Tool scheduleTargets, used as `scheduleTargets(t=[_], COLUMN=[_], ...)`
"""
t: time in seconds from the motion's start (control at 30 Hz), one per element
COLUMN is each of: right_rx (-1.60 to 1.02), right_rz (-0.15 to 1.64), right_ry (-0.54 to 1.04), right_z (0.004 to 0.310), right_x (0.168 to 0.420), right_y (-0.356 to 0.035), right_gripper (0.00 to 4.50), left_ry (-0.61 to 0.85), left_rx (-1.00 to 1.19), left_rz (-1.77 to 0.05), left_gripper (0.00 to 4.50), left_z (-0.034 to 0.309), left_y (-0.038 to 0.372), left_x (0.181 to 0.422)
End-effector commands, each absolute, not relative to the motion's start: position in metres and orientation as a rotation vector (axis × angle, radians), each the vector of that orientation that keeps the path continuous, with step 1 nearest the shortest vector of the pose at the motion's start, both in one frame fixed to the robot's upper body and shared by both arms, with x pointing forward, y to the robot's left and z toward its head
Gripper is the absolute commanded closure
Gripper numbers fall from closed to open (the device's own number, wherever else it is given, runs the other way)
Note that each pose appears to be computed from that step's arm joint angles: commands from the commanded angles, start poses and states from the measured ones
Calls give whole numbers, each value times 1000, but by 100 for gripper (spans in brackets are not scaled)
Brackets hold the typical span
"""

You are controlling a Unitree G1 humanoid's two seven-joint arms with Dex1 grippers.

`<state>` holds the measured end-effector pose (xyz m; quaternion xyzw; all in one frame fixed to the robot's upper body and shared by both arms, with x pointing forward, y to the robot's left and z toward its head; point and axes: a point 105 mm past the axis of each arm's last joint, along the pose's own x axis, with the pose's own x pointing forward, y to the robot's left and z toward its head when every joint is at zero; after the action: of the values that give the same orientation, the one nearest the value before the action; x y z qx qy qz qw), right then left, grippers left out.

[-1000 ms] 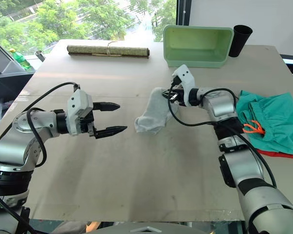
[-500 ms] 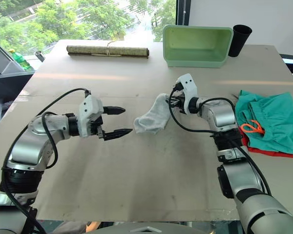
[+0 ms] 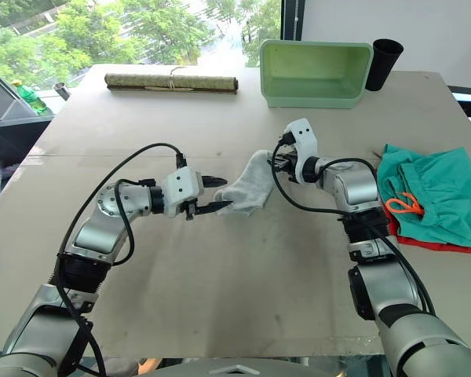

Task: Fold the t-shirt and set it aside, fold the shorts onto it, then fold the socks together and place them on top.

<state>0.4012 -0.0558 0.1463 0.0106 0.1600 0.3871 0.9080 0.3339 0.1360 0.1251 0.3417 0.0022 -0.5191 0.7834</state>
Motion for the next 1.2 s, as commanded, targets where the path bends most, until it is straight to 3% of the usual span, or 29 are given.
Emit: scheduleTargets(t=[0.03,0.37,0.43,0.57,0.9,1.0,1.2], right_rx=[27,24,24,25,27,26,23], right_rz=[808,801,800,798,794,792,789], right_ry=[270,270,273,273,269,268,268], right_z=[161,160,159,159,160,160,160], right_x=[401,401,401,401,402,402,402], right_y=[-56,-57,-58,-57,-57,-58,-59], right_gripper=[450,450,450,450,450,450,450], left_ry=[-57,-95,-94,-71,-54,-47,-82], left_rx=[799,663,683,725,754,762,725], left_rz=[-1182,-1220,-1224,-1273,-1280,-1274,-1247], left_gripper=[276,276,228,58,58,141,427], left_z=[133,147,144,134,124,120,125], left_y=[128,119,120,122,122,122,120], left_x=[331,331,329,321,322,324,328])
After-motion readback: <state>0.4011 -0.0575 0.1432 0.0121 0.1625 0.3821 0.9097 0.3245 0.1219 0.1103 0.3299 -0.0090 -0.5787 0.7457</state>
